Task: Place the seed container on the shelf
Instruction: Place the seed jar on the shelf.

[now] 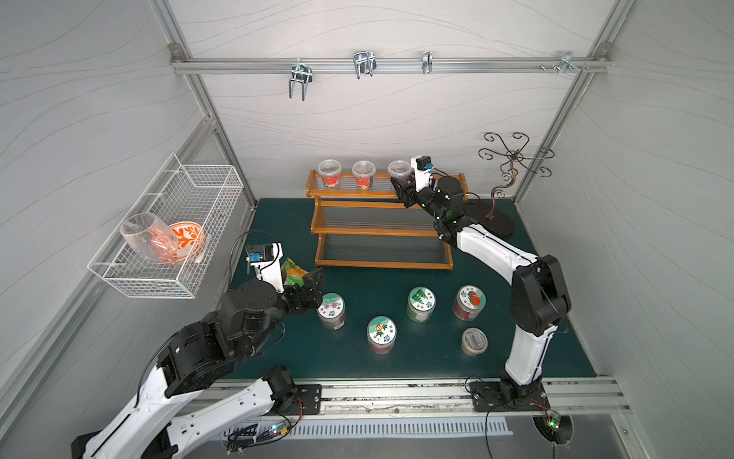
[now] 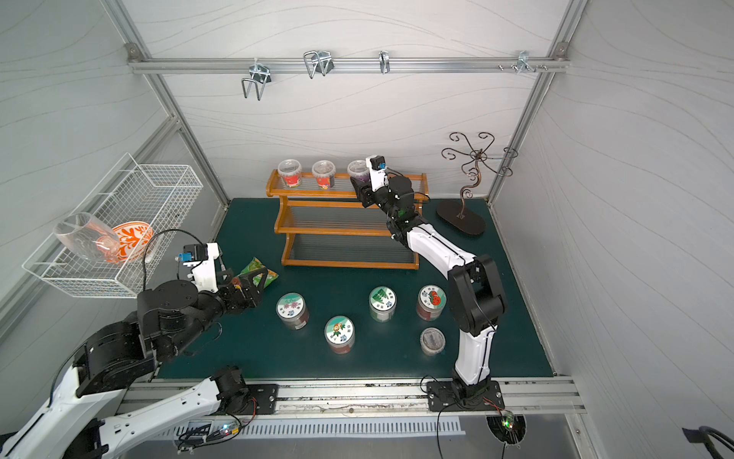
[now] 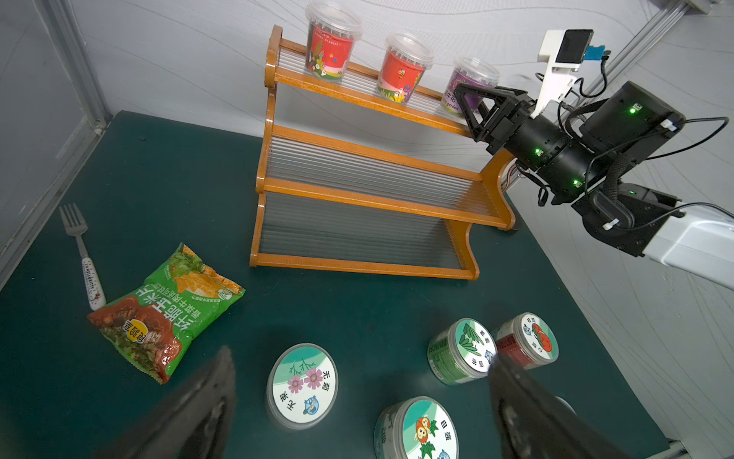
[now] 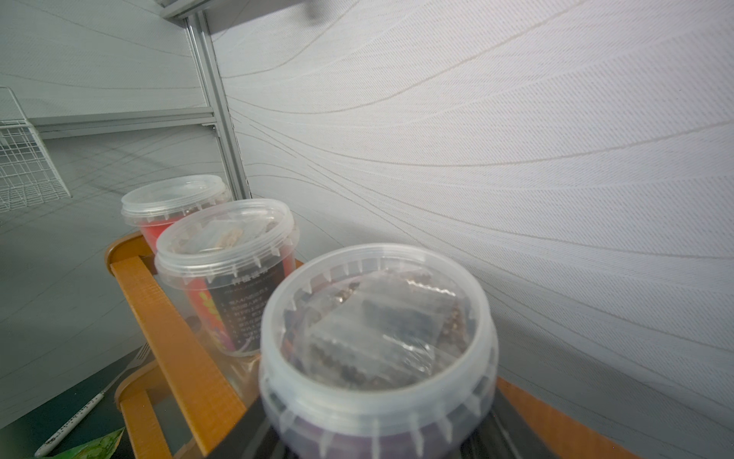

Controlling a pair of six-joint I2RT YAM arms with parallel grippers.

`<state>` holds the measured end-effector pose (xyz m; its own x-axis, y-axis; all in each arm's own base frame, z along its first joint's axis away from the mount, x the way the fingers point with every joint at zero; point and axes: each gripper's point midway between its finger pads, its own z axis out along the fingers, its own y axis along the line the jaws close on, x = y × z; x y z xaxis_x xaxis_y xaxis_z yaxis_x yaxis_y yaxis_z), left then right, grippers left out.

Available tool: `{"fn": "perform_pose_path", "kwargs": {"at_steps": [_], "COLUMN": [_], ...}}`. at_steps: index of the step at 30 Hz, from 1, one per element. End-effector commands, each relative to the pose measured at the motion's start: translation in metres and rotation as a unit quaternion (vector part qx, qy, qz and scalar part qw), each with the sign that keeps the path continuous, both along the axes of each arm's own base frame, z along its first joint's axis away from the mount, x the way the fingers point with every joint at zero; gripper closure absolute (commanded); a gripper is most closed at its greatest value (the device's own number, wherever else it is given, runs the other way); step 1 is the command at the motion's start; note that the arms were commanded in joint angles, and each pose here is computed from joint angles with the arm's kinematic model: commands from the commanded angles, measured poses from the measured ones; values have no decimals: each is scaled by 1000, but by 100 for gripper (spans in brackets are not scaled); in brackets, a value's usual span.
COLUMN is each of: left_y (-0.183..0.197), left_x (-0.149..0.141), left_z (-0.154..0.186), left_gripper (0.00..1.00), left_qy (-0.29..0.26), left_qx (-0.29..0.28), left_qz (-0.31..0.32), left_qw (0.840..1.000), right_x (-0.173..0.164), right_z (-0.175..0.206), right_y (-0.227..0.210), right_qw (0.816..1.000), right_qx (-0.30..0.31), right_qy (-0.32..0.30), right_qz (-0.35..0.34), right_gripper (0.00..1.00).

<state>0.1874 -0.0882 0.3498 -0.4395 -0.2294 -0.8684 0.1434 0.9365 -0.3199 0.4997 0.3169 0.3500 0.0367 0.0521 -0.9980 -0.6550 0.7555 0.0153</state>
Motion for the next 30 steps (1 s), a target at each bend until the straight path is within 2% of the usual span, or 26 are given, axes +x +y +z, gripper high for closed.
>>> {"fn": "perform_pose_path", "kwargs": {"at_steps": [1,7,14,26,30], "left_y": [-2,-1,-1,-4,-4], "left_x": [6,6,6,7,7], "left_z": [10,11,11,11,9], "left_gripper": [0,0,0,0,0], "left_qy": [-20,-23,-24,-19,-17], "left_qx": [-12,-10,-10,-8,-6], "left_qz": [7,9,9,6,5], "left_qw": [1000,1000,1000,1000,1000], "right_x": [8,7,2,-10,-15], "right_z": [-9,-11,-14,-7,-5], "right_y": [2,4,3,-1,-4], "right_qw": [1000,1000,1000,999,999], "right_qx": [-1,-2,-12,-30,-35], "right_qy": [7,11,14,8,5], "right_qz": [5,10,8,6,7], "right_gripper": [41,37,24,20,11]}}
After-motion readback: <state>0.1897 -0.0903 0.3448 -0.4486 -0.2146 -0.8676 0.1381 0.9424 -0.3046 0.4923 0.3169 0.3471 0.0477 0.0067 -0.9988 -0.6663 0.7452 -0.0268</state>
